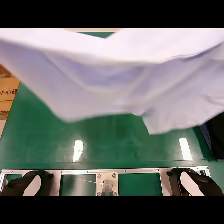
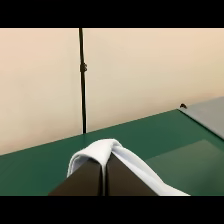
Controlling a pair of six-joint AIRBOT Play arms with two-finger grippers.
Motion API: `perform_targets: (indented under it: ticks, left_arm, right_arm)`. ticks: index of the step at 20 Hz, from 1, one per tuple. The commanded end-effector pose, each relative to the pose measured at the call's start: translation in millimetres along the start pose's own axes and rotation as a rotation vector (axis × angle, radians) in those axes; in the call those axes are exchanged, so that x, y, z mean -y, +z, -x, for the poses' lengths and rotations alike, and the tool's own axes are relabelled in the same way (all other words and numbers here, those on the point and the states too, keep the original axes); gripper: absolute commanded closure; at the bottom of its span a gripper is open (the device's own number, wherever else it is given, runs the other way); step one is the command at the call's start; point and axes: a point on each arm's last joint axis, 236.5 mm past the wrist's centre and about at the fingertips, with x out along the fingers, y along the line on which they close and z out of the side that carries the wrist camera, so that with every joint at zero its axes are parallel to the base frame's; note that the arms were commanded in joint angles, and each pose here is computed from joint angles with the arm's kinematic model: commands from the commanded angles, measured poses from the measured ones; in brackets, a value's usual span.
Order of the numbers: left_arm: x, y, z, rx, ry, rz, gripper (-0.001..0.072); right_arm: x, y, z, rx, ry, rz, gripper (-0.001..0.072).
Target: Fold the shirts.
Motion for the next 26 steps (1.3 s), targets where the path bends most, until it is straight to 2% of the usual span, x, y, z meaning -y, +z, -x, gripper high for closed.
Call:
perform_targets:
  ticks: [1,3,8,12,15,16,17,18,20,21,23,26]
  left_arm:
    - [-31,-50,-35,-0.129,0.007,0.111,0.0685]
    - [-63,-101,-71,-0.237,0.020,0.225,0.0685]
    - [-125,-261,-167,-0.456,-0.024,0.502,0.0685]
    - [-151,-411,-236,-0.624,0.034,0.595,0.0685]
    - [-161,-489,-272,-0.673,0.105,0.623,0.0682]
    - [-163,-503,-276,-0.681,0.119,0.642,0.0503]
    - [-166,-510,-276,-0.688,0.128,0.672,0.0074]
    - [-173,-509,-273,-0.684,0.153,0.718,0.0008]
    - [-193,-492,-260,-0.685,0.153,0.762,0.0008]
    - [-203,-481,-249,-0.694,0.139,0.776,0.0008]
    - [-216,-468,-228,-0.726,0.109,0.807,0.0008]
    - [-222,-464,-200,-0.784,0.075,0.845,0.0009]
  right_arm:
    - [43,-40,-33,-0.114,-0.046,-0.061,0.0697]
    - [87,-95,-64,-0.243,-0.083,-0.126,0.0697]
    - [193,-283,-124,-0.578,-0.174,-0.320,0.0696]
    - [244,-437,-151,-0.803,-0.232,-0.443,0.0697]
    - [267,-522,-156,-0.913,-0.276,-0.537,0.0682]
    - [275,-537,-153,-0.935,-0.291,-0.554,0.0528]
    - [284,-540,-148,-0.940,-0.307,-0.567,0.0361]
    - [296,-533,-140,-0.940,-0.321,-0.585,0.0320]
    - [318,-510,-112,-0.964,-0.333,-0.630,0.0346]
    - [330,-500,-87,-0.994,-0.350,-0.647,0.0453]
    - [342,-495,-33,-1.076,-0.404,-0.683,0.0463]
    - [334,-509,40,-1.120,-0.500,-0.808,0.0432]
